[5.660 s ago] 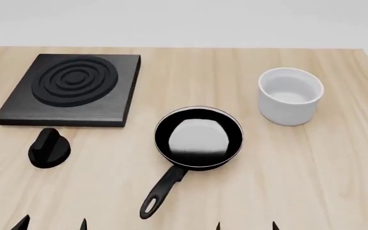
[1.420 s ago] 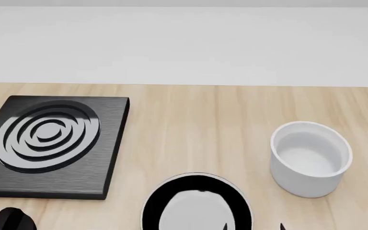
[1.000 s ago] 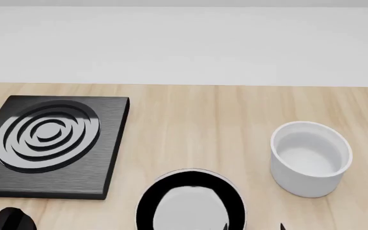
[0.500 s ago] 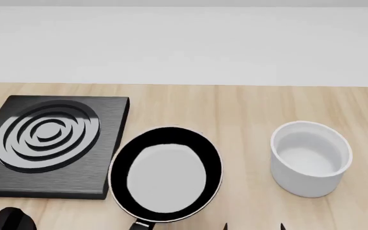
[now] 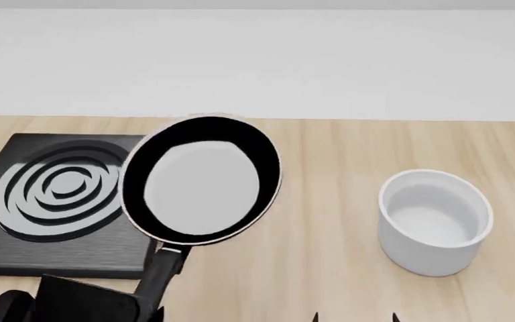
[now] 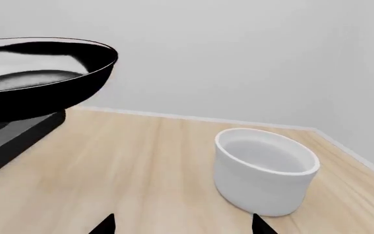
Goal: Put the frying pan on the cabinet shelf.
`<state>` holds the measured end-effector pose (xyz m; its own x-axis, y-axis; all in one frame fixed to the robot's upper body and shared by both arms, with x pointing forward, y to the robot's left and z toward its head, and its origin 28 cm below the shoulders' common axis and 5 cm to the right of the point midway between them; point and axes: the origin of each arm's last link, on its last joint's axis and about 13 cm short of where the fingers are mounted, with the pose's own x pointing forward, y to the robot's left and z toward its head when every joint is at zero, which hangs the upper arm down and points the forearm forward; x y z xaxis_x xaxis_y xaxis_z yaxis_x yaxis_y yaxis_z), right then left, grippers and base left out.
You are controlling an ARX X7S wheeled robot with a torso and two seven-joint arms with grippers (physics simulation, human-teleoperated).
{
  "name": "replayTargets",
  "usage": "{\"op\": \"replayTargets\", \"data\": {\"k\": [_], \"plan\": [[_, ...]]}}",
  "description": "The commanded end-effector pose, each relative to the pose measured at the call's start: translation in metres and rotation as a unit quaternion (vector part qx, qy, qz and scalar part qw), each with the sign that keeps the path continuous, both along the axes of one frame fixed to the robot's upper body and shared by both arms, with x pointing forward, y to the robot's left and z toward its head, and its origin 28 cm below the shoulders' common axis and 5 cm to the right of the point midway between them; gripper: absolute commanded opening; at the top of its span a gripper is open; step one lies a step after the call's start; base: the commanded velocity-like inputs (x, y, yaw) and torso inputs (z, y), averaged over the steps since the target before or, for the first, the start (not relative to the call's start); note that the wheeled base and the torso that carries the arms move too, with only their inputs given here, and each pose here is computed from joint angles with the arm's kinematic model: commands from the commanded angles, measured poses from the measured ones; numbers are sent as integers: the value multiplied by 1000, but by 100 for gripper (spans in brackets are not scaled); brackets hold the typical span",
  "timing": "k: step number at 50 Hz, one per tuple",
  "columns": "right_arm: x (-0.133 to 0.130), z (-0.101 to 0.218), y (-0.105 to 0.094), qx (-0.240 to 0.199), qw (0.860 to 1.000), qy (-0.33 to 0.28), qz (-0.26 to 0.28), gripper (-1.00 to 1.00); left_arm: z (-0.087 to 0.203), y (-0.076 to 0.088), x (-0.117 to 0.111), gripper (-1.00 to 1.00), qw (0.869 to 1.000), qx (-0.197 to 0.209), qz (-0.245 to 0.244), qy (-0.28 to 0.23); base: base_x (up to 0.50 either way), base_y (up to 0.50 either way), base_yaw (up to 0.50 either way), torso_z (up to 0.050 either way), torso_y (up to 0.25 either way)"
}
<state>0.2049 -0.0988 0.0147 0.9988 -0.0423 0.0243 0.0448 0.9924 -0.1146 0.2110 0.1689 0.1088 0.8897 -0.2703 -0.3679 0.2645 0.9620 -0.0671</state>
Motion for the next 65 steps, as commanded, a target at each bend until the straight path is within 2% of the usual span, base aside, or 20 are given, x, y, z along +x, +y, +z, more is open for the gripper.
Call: {"op": "replayTargets", "data": {"k": [1, 3, 10, 12, 16, 25, 26, 37, 48, 65], "plan": [[0, 0, 0, -1, 1000, 1, 0, 100, 42, 13, 18, -100, 999, -9, 40, -31, 0, 0, 0, 0, 0], [0, 0, 0, -1, 1000, 1, 0, 100, 56, 20, 23, -100, 998, -12, 53, -37, 0, 0, 0, 0, 5], [0, 0, 0, 0, 1000, 1, 0, 100, 78, 39, 34, -100, 996, -7, 79, -39, 0, 0, 0, 0, 1], [0, 0, 0, 0, 1000, 1, 0, 100, 83, 45, 36, -100, 995, -22, 93, -39, 0, 0, 0, 0, 0], [-1, 0, 0, 1, 1000, 2, 1, 100, 88, 55, 42, -100, 994, -9, 106, -34, 0, 0, 0, 0, 3], [-1, 0, 1, 0, 1000, 3, 1, 100, 121, 78, 56, -100, 990, -28, 136, -38, 0, 0, 0, 1, 2], [0, -1, 0, 1, 1000, 3, 1, 100, 123, 80, 58, -100, 988, -39, 142, -37, 0, 0, 0, 0, 0], [0, 0, 1, 2, 1000, -1, 3, 100, 145, 109, 76, -100, 981, -42, 187, -41, 0, 0, 0, 0, 3], [-1, 1, 1, 1, 1000, -1, 3, 100, 172, 139, 89, -100, 968, -55, 239, -49, 0, 0, 0, 1, 2], [-1, 0, 2, -2, 1000, 0, 6, 100, 195, 181, 98, -100, 945, -56, 319, -49, 0, 0, 0, 1, 2]]}}
